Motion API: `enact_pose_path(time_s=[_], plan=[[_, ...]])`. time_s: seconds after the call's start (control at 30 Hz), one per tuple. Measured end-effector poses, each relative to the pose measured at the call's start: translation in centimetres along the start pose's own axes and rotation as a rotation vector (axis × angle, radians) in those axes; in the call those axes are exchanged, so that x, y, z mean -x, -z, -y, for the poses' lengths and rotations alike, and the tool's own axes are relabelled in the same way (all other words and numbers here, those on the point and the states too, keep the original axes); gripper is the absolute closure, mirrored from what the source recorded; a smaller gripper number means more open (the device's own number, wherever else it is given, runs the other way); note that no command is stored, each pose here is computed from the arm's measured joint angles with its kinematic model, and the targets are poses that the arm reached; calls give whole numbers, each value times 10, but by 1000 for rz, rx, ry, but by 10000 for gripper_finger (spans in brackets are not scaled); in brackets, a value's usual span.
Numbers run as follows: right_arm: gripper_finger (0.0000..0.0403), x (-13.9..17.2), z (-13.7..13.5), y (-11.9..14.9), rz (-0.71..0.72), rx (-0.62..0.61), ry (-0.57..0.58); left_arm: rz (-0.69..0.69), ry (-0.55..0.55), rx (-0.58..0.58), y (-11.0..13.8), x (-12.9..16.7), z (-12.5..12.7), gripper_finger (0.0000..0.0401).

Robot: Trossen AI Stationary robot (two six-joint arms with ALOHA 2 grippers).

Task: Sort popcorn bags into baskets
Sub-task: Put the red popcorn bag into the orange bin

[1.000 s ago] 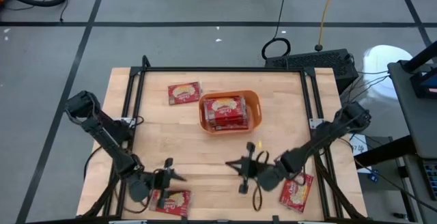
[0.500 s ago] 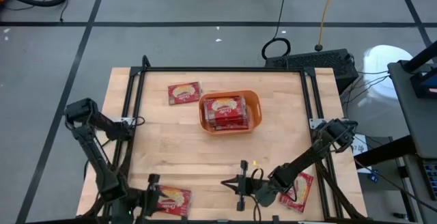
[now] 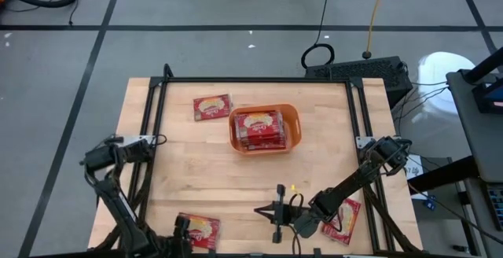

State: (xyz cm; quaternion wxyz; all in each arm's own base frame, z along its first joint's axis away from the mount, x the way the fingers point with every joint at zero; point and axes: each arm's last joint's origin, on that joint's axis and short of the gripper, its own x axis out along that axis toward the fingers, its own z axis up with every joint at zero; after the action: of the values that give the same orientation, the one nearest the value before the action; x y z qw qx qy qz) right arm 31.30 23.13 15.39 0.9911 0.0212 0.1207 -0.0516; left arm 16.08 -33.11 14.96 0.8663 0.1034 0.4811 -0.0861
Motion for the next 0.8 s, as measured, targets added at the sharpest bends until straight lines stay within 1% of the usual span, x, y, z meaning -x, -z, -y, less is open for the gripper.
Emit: enact_pose_path(time_s=[0.13,0.27,0.43,0.53,0.67,0.8], plan=[[403,0,0,0,-1,1,1,-26,-27,-27,6,-13,4,222],[403,0,0,0,-1,1,1,-48,-76,-36,8,-16,-1,247],[403,0,0,0,-1,16,0,-101,-266,-52,11,-19,-24,276],[403,0,0,0,-1,20,0,-149,-337,-25,9,-21,-37,284],[403,1,-1,0,-2,21,-2,-162,-348,-18,5,-23,-43,285],[403,1,-1,1,-4,23,-2,-187,-326,-41,6,-23,-42,286]])
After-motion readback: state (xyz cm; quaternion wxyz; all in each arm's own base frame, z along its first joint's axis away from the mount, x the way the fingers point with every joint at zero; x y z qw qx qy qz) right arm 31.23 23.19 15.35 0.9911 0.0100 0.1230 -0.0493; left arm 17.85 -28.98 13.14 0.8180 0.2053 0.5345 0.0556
